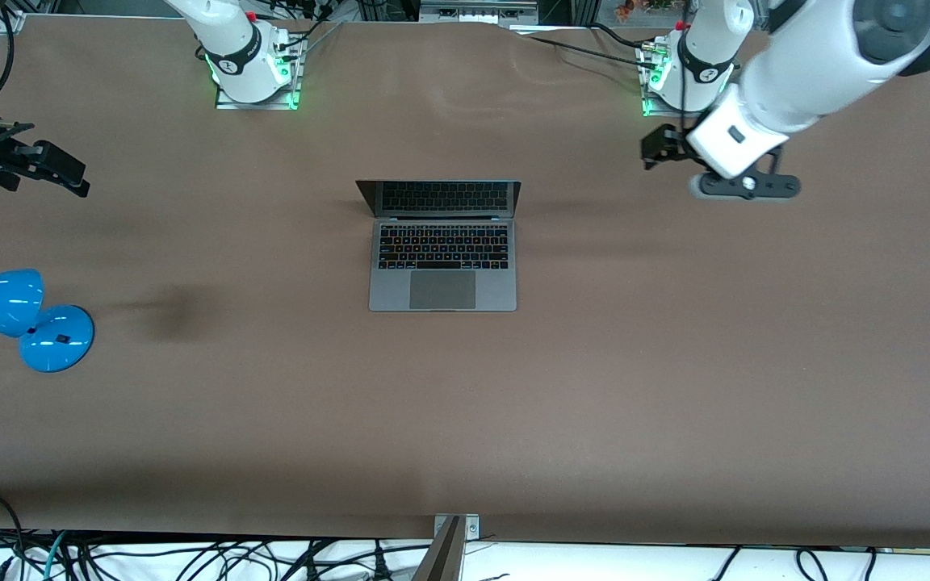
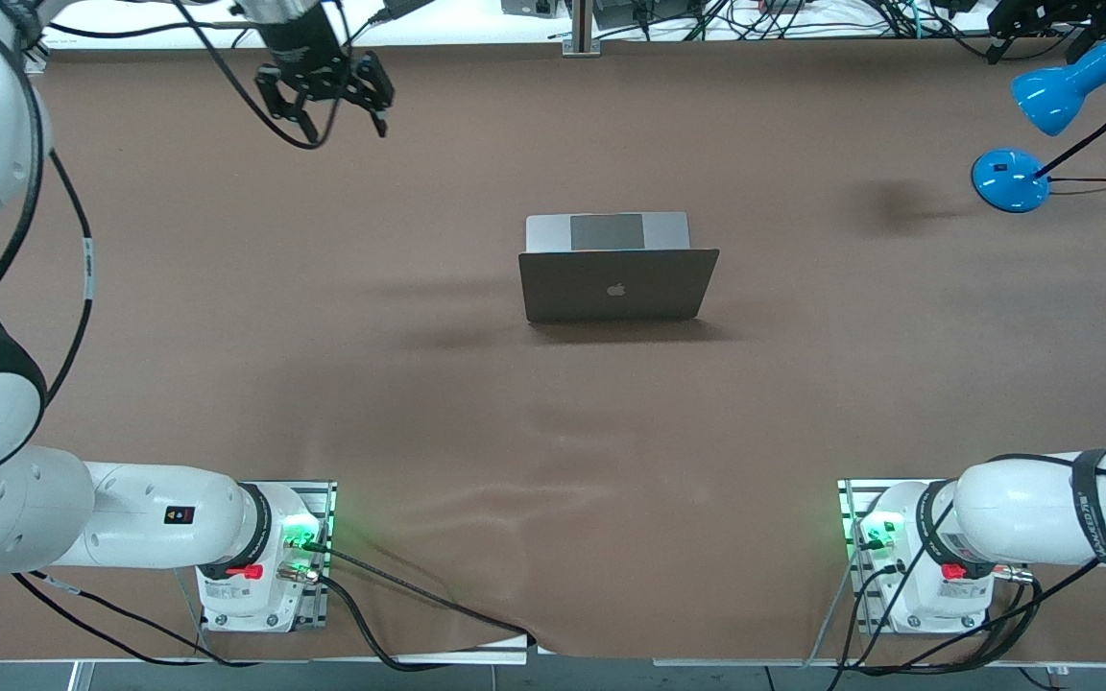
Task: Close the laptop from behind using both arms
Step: 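Move both grippers forward over the laptop screen's top edge, then push the laptop screen down with both grippers until it shuts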
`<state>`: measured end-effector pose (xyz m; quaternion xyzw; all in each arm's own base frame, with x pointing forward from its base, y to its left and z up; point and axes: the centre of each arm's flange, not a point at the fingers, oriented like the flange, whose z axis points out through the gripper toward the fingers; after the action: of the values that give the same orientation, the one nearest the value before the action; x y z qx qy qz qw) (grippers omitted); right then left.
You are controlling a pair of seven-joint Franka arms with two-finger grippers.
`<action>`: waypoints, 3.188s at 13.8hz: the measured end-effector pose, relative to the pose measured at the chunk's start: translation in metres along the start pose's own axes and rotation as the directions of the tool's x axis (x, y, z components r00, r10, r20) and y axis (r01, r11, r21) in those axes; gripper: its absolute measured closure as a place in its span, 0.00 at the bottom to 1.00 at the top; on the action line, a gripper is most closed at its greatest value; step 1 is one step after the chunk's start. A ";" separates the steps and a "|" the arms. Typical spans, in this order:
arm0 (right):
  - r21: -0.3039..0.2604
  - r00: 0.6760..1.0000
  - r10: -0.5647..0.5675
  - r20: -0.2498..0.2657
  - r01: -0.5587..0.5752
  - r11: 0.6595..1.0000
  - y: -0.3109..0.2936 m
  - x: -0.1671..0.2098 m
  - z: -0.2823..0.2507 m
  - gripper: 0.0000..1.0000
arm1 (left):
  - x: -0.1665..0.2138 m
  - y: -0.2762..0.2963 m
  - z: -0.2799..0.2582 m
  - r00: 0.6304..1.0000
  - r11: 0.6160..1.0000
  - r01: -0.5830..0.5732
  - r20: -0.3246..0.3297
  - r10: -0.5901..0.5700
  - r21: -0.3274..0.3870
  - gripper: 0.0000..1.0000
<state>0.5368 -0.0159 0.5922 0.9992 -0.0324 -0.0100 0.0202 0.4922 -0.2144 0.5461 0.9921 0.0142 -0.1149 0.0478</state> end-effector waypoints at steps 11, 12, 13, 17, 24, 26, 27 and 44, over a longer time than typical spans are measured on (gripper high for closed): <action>-0.002 0.983 -0.156 0.096 0.157 0.988 -0.081 -0.011 0.018 0.00 | -0.041 0.123 0.062 0.999 1.000 0.016 0.034 -0.017 0.007 0.00; -0.003 0.970 -0.203 0.131 0.205 0.979 -0.107 -0.016 0.026 0.00 | -0.045 0.127 0.069 0.999 1.000 0.006 0.040 -0.006 0.012 0.00; -0.002 0.954 -0.253 0.162 0.257 0.966 -0.136 -0.021 0.036 0.00 | -0.048 0.131 0.078 0.999 1.000 -0.003 0.048 0.002 0.018 0.00; 0.062 0.882 -0.398 0.253 0.395 0.916 -0.244 -0.053 0.076 0.00 | -0.053 0.137 0.113 0.996 0.999 -0.021 0.085 0.018 0.037 0.03; 0.034 0.898 -0.284 0.336 0.289 0.957 -0.360 -0.112 0.131 0.04 | -0.038 0.140 0.154 0.983 1.000 -0.010 0.181 0.008 0.009 0.48; 0.015 0.896 -0.244 0.371 0.257 0.966 -0.383 -0.128 0.148 0.15 | -0.034 0.144 0.161 0.983 1.000 -0.002 0.184 0.004 -0.010 0.70; 0.009 0.893 -0.223 0.390 0.239 0.971 -0.392 -0.133 0.157 0.26 | -0.033 0.147 0.163 0.984 1.000 0.008 0.180 -0.005 -0.015 0.79; 0.011 0.873 -0.159 0.461 0.173 0.985 -0.407 -0.105 0.217 0.99 | 0.025 0.176 0.217 0.968 0.976 0.173 0.207 -0.143 -0.135 0.99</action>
<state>0.4539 0.3881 0.3607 0.9670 0.0497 -0.2486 0.0262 0.4739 -0.4106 0.3460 0.9652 0.0973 -0.2138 0.1151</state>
